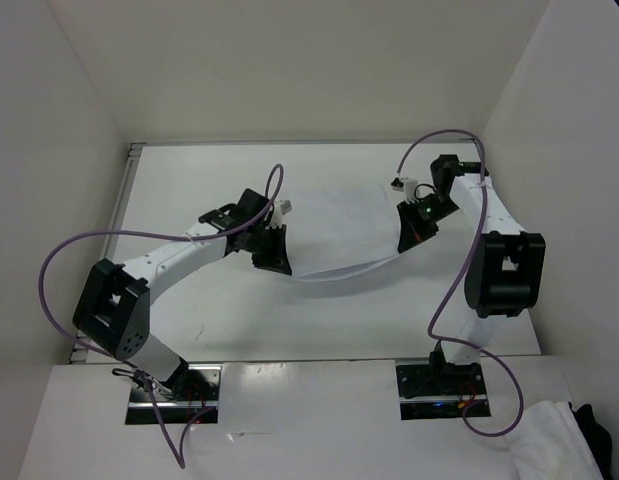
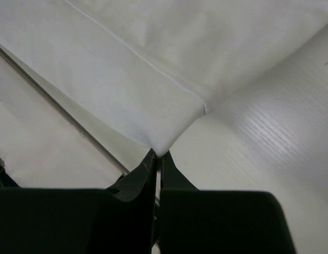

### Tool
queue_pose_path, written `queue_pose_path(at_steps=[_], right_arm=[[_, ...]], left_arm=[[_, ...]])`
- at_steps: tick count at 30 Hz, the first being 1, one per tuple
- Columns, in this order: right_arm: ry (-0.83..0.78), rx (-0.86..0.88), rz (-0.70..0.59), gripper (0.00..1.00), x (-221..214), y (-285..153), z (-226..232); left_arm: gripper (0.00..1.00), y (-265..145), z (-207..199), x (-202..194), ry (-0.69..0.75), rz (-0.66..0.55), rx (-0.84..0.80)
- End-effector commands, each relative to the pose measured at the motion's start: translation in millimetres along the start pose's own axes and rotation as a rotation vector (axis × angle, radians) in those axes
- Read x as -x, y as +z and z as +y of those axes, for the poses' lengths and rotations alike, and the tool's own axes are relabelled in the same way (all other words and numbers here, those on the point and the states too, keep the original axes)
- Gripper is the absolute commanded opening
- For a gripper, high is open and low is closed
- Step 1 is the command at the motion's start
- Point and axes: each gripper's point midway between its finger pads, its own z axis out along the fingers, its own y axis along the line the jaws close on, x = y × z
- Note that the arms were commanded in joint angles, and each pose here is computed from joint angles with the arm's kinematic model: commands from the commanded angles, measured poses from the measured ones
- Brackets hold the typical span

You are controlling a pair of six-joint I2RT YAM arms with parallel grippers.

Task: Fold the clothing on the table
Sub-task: Fold the skirt

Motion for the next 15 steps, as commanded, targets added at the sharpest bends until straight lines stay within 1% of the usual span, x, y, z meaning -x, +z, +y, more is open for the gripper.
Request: queue_pose_path(at_steps=[1, 2, 4, 6, 7, 8, 10, 11, 12, 14, 15], right_arm=[[-0.036, 0.006, 0.075, 0.00, -14, -9, 16], [-0.047, 0.005, 0.073, 0.00, -16, -11, 17], [-0.064, 0.010, 0.039, 0.00, -12, -17, 24], [-0.083, 0.028, -0.005, 0.00, -2, -23, 31], [-0.105, 0.050, -0.055, 0.00, 9, -30, 40], [-0.100, 0.061, -0.076, 0.00, 15, -33, 44], [-0.088, 0.092, -0.131, 0.00, 32, -42, 53], [-0.081, 0.132, -0.164, 0.00, 42, -43, 59], [-0.088, 0.139, -0.201, 0.00, 52, -46, 62], [-0.078, 0.178, -0.266, 0.00, 70, -55, 72], [-0.097, 0.176, -0.306, 0.00, 80, -56, 70]], left_arm=[[0.00, -16, -2, -12, -0.018, 0.040, -0.036], [0.00, -18, -1, -12, -0.023, 0.049, -0.049], [0.00, -28, -10, -4, -0.038, 0.048, -0.114], [0.00, -37, -21, 3, -0.035, 0.040, -0.175], [0.01, -41, -22, 9, -0.031, 0.027, -0.191], [0.02, -48, -28, 19, -0.021, 0.001, -0.210], [0.03, -58, -27, 35, -0.016, -0.042, -0.220], [0.06, -63, -29, 44, -0.010, -0.066, -0.238], [0.07, -70, -32, 57, 0.004, -0.107, -0.247], [0.07, -81, -37, 75, 0.025, -0.164, -0.275], [0.07, -87, -37, 85, 0.031, -0.194, -0.278]])
